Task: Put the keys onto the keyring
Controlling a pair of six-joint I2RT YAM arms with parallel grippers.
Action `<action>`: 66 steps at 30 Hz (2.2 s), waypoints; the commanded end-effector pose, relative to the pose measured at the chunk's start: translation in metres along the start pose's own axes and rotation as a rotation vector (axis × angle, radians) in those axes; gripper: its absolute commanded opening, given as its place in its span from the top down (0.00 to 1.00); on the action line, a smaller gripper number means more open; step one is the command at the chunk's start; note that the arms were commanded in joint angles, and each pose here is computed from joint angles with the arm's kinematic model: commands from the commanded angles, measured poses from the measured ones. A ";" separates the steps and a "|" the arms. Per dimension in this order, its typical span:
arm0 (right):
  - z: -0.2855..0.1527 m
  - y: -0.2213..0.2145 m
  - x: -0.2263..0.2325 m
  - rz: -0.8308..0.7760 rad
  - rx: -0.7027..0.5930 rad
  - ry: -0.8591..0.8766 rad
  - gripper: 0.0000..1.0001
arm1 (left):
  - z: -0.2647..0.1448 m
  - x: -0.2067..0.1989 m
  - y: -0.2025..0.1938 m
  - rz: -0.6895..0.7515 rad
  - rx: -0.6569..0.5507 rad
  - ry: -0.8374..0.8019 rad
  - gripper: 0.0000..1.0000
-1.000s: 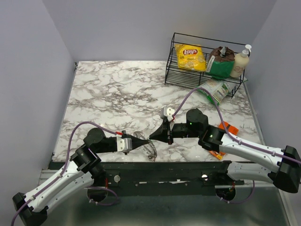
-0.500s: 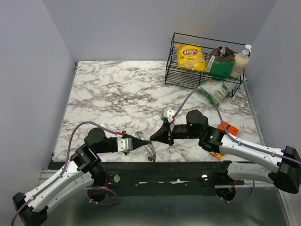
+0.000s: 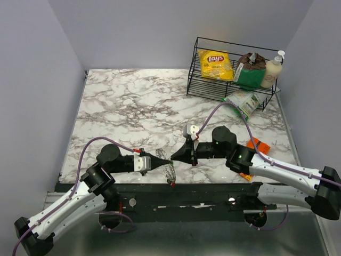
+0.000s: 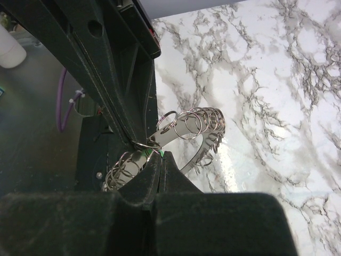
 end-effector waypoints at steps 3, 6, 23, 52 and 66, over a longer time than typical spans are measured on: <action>-0.008 -0.046 -0.021 0.062 0.139 -0.183 0.99 | -0.001 0.010 0.067 0.250 -0.291 -0.008 1.00; -0.009 -0.045 -0.020 0.091 0.127 -0.200 0.99 | -0.001 0.010 0.066 0.245 -0.289 -0.006 1.00; -0.010 -0.048 -0.023 0.110 0.136 -0.232 0.99 | -0.004 0.011 0.066 0.256 -0.295 0.033 1.00; 0.004 -0.032 -0.026 0.201 0.230 -0.249 0.99 | -0.005 0.008 0.066 0.257 -0.305 0.014 1.00; 0.002 -0.037 -0.022 0.191 0.232 -0.210 0.99 | -0.009 0.007 0.065 0.264 -0.298 0.039 1.00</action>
Point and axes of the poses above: each gripper's point midway between its finger pads, its own z axis out along the fingers, its own x axis along the line the jaws close on, y = z × x, the point moved 7 cm from there along -z, back along the fingers, and after that the axes turned 8 degrees about z, right-handed, at the moved point
